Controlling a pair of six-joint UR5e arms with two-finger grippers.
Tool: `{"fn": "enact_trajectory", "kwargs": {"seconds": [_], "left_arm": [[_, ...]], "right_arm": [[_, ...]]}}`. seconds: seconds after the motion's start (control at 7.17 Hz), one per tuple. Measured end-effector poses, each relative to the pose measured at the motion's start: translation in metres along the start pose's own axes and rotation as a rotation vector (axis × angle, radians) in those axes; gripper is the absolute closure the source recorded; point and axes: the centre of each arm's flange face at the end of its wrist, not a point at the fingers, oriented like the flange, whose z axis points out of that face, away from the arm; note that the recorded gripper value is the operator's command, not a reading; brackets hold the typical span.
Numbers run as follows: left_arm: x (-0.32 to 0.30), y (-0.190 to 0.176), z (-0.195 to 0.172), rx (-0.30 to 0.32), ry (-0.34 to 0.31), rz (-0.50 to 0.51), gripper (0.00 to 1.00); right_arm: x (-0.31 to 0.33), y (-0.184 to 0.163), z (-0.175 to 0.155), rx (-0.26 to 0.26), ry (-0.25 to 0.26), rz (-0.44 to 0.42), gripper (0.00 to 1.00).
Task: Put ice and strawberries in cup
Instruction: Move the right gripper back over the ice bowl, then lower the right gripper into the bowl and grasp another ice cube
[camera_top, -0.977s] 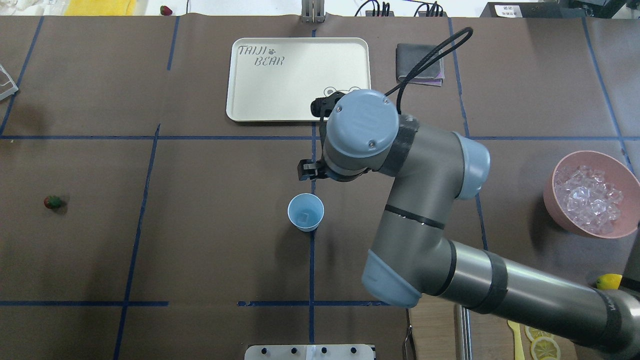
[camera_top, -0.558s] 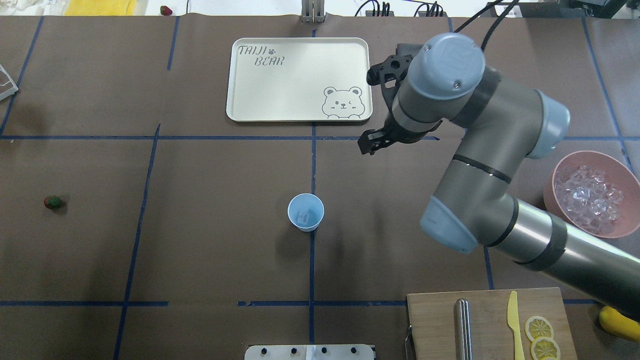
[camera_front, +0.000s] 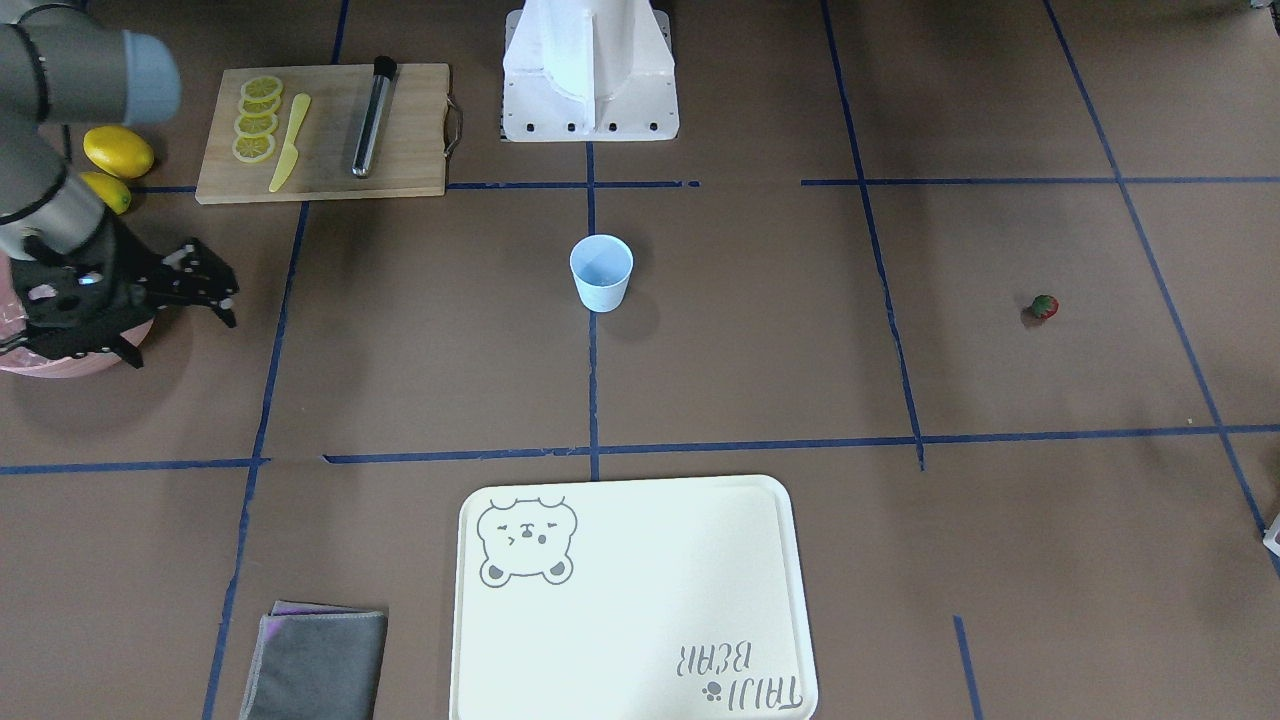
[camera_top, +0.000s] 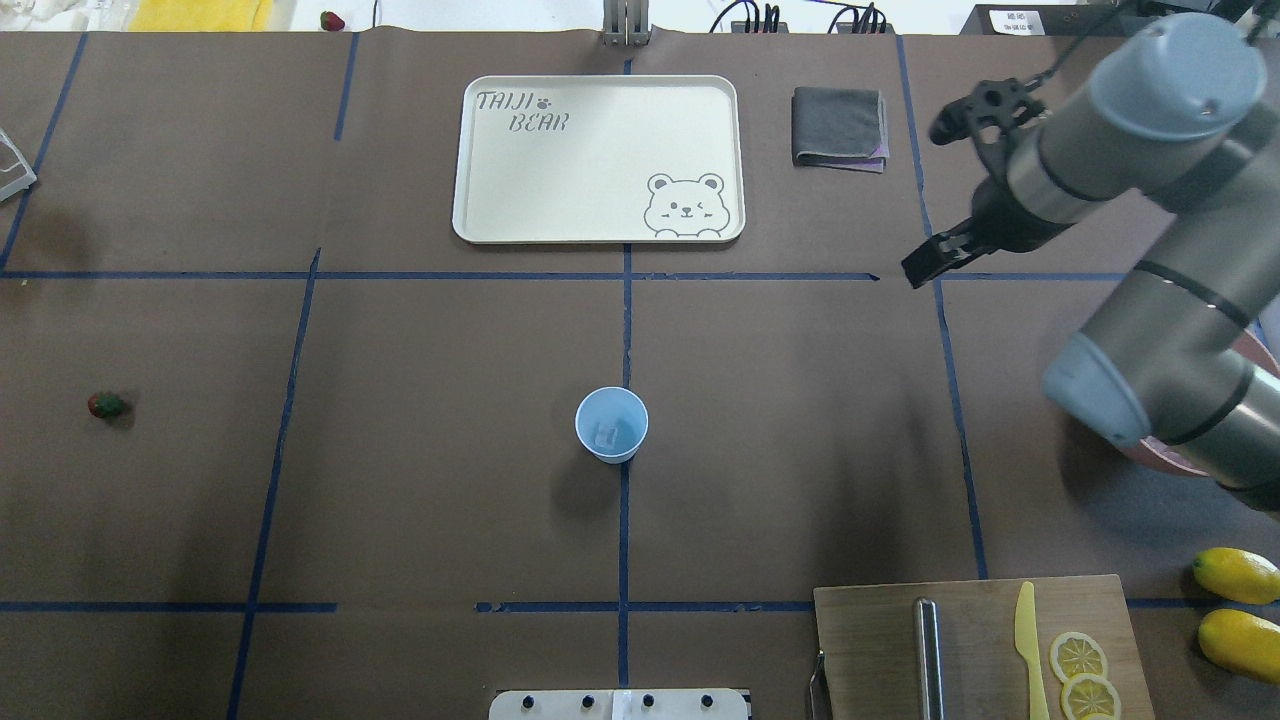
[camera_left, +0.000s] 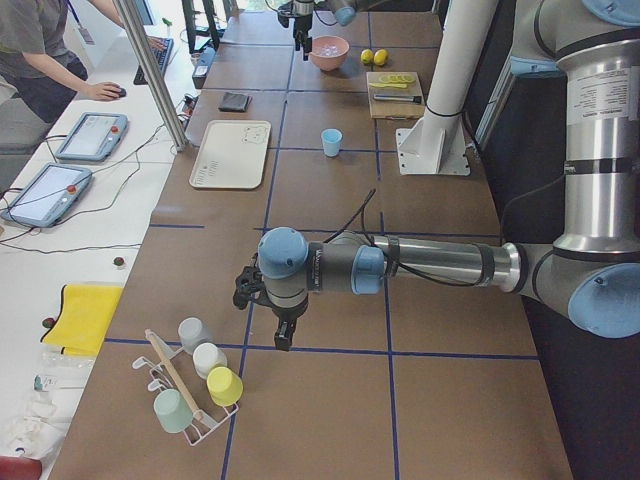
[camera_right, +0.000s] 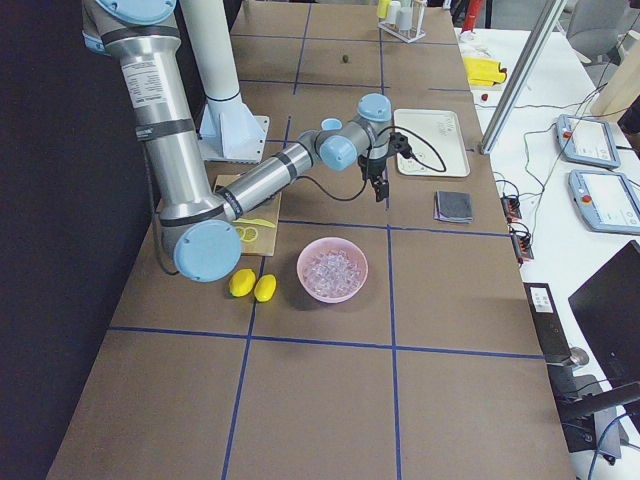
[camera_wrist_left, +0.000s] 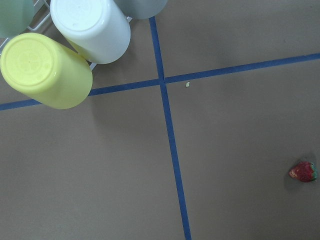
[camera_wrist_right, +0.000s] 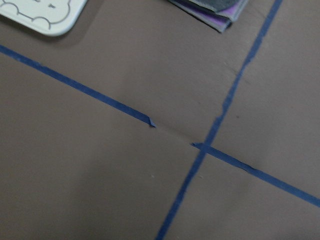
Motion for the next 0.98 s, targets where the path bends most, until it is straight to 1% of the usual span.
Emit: {"fn": "enact_trajectory", "kwargs": {"seconds": [0.14,0.28,0.42,0.7,0.98], "left_arm": [[0.0,0.001,0.001,-0.001,0.002,-0.001,0.0],[0.0,0.001,0.001,-0.001,0.003,-0.002,0.0],[0.0,0.002,0.0,-0.001,0.003,-0.001,0.0],[0.0,0.002,0.0,-0.001,0.003,-0.001,0.0],[0.0,0.002,0.001,-0.002,0.003,-0.002,0.0]], "right_arm": [[0.047,0.034,-0.009,-0.01,-0.013,0.028,0.01],[0.077,0.065,-0.014,-0.02,-0.012,0.071,0.01],[0.093,0.085,-0.014,-0.028,0.0,0.117,0.01],[0.102,0.101,-0.008,-0.043,0.034,0.184,0.03],[0.091,0.108,0.01,-0.072,0.052,0.182,0.04]]}}
